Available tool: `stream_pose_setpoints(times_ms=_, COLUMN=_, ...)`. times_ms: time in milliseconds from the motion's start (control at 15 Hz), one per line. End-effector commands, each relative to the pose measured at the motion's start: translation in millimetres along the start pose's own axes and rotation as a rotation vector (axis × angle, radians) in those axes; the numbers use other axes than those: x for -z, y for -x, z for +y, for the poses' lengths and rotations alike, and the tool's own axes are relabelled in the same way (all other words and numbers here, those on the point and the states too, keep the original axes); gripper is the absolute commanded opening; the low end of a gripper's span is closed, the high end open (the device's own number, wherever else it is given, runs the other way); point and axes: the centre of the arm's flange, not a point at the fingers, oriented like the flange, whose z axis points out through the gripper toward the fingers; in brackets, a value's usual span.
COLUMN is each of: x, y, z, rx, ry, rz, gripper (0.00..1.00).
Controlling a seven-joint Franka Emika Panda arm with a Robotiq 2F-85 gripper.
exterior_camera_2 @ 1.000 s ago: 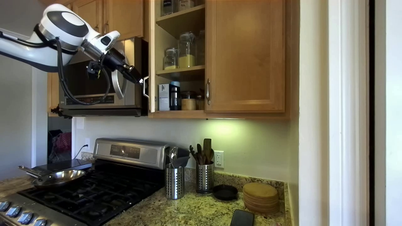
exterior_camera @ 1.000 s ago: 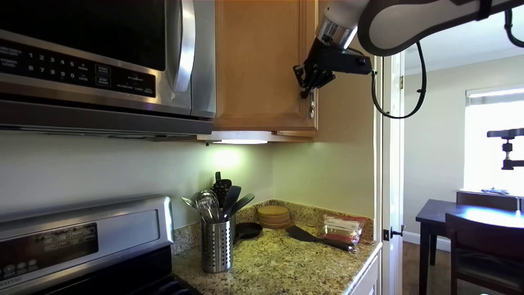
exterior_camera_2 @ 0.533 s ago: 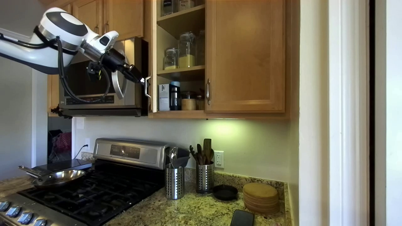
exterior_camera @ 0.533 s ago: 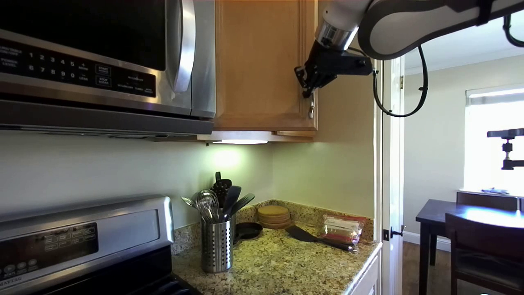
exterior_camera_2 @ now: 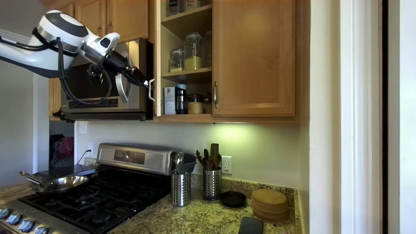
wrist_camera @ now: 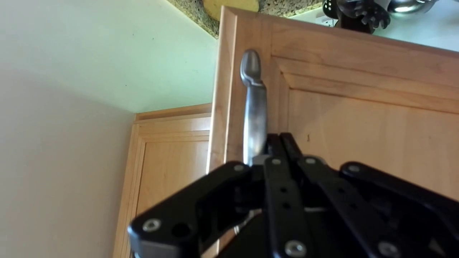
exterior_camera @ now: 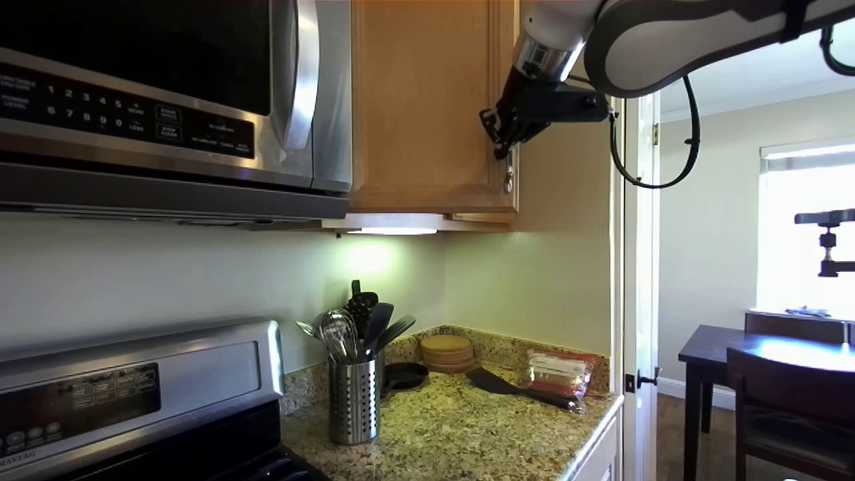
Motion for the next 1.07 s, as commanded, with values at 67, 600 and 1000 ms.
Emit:
stream_pose_setpoints(times_ms=67, x=11.4, y=5.3, z=6.1, rx=0.041, ry=0.041, rz=-0.115, gripper=0.05)
stream_pose_setpoints(times_ms=600, x=16.8, y=17.3, z=10.8, rx=0.128, ry=0.05, rz=-0.296, gripper=0.29)
stream_pose_setpoints(times_ms=1000, x=14.1, y=14.3, z=8.7, rx=0.119, ry=-0.032, rz=-0.269, gripper=0.65)
